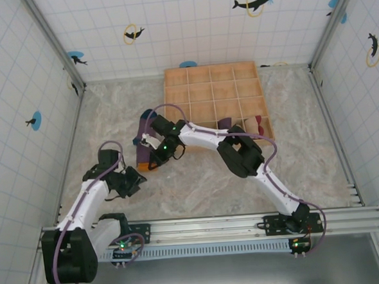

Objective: Roll the socks

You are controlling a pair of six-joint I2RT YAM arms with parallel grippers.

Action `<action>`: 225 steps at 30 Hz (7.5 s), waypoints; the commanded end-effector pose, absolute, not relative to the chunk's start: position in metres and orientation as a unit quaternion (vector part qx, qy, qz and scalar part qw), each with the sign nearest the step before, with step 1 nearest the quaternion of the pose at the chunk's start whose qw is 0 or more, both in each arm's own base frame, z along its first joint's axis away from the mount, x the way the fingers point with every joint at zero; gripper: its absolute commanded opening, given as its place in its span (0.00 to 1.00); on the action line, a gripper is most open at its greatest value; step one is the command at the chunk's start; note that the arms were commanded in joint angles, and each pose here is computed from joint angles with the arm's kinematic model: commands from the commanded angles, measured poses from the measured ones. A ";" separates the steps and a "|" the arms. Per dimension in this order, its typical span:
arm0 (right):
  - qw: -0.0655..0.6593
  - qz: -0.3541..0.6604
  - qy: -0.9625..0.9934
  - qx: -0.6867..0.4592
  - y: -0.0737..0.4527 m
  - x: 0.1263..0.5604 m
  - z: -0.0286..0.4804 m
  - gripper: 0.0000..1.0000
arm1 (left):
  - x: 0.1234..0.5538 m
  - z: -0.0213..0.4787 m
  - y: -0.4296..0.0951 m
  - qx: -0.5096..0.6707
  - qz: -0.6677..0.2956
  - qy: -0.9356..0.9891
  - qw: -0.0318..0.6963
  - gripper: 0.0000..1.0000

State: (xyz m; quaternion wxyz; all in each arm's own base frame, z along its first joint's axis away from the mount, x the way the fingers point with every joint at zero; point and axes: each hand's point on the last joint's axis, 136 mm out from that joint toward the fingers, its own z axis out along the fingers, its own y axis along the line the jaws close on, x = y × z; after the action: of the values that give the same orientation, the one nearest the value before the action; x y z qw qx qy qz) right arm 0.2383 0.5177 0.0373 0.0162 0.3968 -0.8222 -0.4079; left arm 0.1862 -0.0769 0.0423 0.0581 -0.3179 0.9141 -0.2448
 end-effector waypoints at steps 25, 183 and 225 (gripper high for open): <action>0.082 -0.365 -0.877 0.302 0.507 0.259 0.005 0.00 | 0.242 0.032 -0.069 -0.389 -0.272 0.868 0.147 0.41; 0.114 -0.478 -0.835 0.248 0.496 0.182 -0.010 0.00 | 0.196 0.034 -0.072 -0.385 -0.303 0.867 0.091 0.49; -0.375 -0.203 -0.753 0.500 0.469 0.191 0.099 0.68 | 0.175 0.033 -0.084 -0.300 -0.242 0.922 -0.030 0.00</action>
State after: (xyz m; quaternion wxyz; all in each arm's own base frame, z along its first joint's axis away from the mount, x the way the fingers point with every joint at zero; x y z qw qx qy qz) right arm 0.1811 0.4849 0.1139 -0.2911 0.4444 -0.7821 -0.3257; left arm 0.1941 -0.0804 0.0375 0.0080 -0.3125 0.9181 -0.2436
